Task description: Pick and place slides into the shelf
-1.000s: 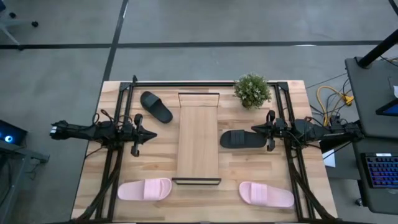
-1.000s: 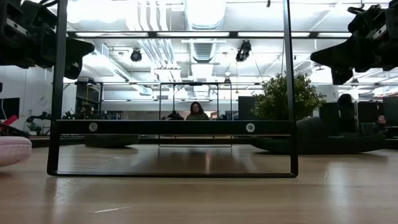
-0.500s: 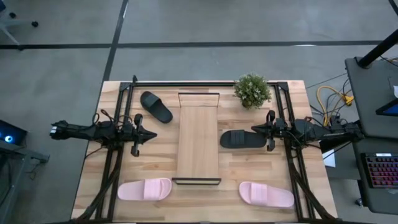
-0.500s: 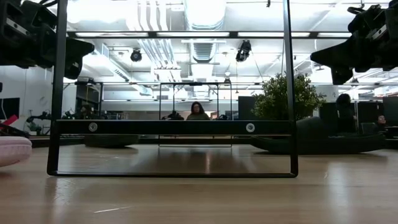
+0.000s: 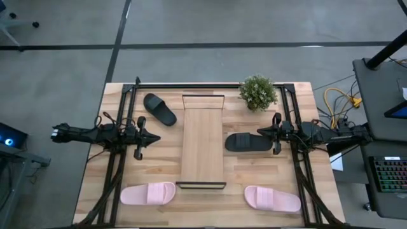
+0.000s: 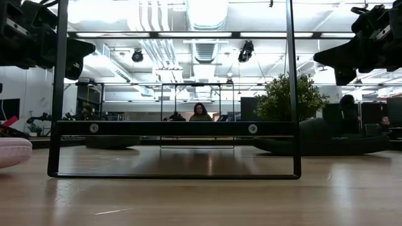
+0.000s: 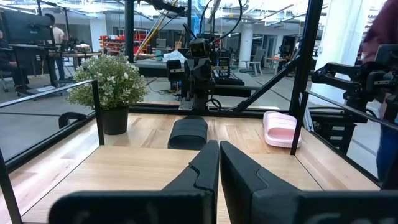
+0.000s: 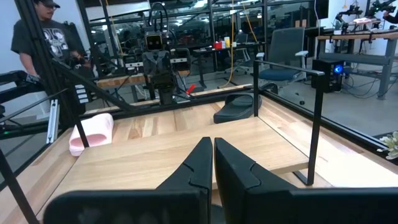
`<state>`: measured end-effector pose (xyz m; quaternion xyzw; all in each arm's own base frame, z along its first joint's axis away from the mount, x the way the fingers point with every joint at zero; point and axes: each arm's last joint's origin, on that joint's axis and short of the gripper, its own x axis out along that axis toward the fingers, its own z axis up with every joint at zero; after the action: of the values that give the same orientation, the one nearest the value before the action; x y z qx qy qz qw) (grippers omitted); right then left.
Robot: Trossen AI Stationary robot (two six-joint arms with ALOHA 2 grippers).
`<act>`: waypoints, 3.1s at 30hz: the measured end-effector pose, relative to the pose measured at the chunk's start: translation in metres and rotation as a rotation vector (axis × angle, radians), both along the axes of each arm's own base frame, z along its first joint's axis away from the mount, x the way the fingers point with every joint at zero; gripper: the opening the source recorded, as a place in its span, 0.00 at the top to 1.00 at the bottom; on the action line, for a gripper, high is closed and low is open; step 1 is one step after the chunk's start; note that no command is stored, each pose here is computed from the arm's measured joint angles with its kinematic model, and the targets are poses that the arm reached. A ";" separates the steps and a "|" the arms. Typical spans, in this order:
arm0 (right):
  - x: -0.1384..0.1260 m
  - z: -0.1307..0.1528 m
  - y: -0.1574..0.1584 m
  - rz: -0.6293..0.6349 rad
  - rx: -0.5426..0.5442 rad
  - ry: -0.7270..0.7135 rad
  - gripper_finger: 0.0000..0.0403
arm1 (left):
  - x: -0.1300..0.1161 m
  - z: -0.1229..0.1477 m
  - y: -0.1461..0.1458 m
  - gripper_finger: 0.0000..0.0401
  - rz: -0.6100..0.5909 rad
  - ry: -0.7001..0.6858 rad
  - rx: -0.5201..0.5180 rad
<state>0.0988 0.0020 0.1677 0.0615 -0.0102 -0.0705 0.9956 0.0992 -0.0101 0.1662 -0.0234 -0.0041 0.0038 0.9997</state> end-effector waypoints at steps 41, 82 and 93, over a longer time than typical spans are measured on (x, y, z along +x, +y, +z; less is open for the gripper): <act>0.001 0.000 -0.001 -0.011 1.167 -0.175 0.96 | 0.000 0.003 0.001 1.00 0.028 -0.041 -0.512; 0.005 0.046 0.000 -0.338 1.133 0.334 0.40 | -0.002 0.014 0.010 1.00 0.293 -0.233 -0.566; 0.029 0.003 0.002 -0.359 1.220 0.257 0.41 | -0.002 0.014 0.010 1.00 0.293 -0.231 -0.565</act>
<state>0.1279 0.0037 0.1707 0.6044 0.1409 -0.2359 0.7478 0.0974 -0.0004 0.1802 -0.2991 -0.1196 0.1460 0.9354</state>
